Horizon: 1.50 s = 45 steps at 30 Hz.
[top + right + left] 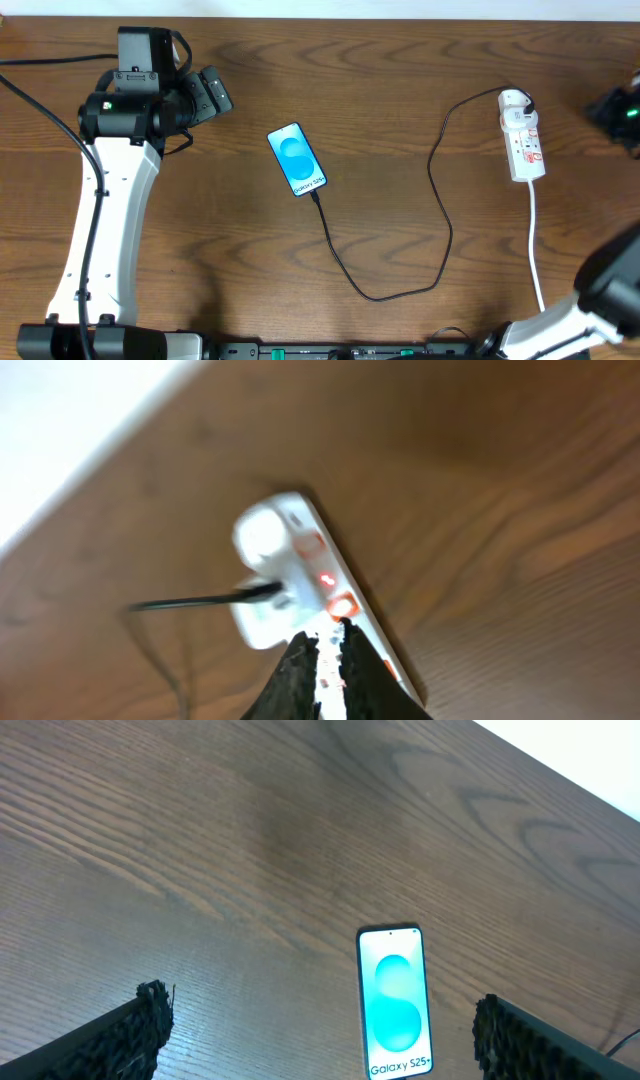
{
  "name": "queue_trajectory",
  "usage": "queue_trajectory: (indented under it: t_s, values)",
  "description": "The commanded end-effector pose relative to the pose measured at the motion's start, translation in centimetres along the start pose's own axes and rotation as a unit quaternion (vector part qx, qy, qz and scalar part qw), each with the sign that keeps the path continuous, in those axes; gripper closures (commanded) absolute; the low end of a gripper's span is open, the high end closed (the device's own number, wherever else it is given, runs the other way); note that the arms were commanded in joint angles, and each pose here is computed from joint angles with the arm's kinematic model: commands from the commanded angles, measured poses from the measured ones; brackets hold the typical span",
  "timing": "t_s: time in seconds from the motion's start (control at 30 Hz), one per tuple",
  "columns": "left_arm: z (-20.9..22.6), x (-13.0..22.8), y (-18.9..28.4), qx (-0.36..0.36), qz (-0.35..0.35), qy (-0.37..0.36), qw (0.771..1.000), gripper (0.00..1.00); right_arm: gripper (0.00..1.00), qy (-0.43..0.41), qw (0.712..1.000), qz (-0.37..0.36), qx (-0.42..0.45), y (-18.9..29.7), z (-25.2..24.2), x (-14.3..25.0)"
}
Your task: Plug charger to phone and switch on socket
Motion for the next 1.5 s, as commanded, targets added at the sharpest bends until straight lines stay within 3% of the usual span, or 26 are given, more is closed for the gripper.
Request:
queue_trajectory:
  t_s: [0.0, 0.33, 0.5, 0.53, 0.57, 0.6, 0.83, 1.47]
  values:
    - [0.2, 0.1, -0.2, -0.006, 0.001, -0.002, 1.000, 0.02, 0.89, 0.044, 0.996, -0.077, -0.022, 6.6, 4.3, -3.3]
    - [0.2, 0.1, -0.2, -0.006, 0.001, -0.002, 1.000, 0.02, 0.80, 0.172, 0.974, -0.116, -0.090, 15.3, 14.3, -1.7]
    - [0.2, 0.1, -0.2, -0.006, 0.001, -0.002, 1.000, 0.02, 0.44, 0.175, 0.975, -0.085, -0.110, 18.1, 16.9, 1.5]
    - [0.2, 0.1, -0.2, -0.006, 0.001, -0.002, 1.000, 0.02, 0.34, 0.172, 0.976, -0.077, -0.110, 18.6, 17.0, 2.2]
    - [0.2, 0.1, -0.2, -0.006, 0.001, -0.002, 1.000, 0.02, 0.09, 0.167, 0.977, -0.067, -0.111, 19.0, 17.1, 3.0]
    - [0.2, 0.1, -0.2, -0.006, 0.001, -0.002, 1.000, 0.02, 0.01, 0.162, 0.979, -0.056, -0.110, 19.3, 17.2, 3.7]
    - [0.2, 0.1, -0.2, -0.006, 0.001, -0.002, 1.000, 0.02, 0.01, 0.128, 0.986, 0.024, -0.108, 20.1, 17.0, 7.6]
    - [0.2, 0.1, -0.2, -0.006, 0.001, -0.002, 1.000, 0.02, 0.01, 0.128, 0.986, 0.028, -0.099, 19.9, 16.7, 7.7]
Point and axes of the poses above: each gripper's point midway between its finger pads, its own y axis back along the fingers, its own z axis along the line the jaws close on, x = y × z, the point moved 3 cm from there along y, back along the fingers, and after that the axes turned 15 degrees about y, right-handed, at the moved point
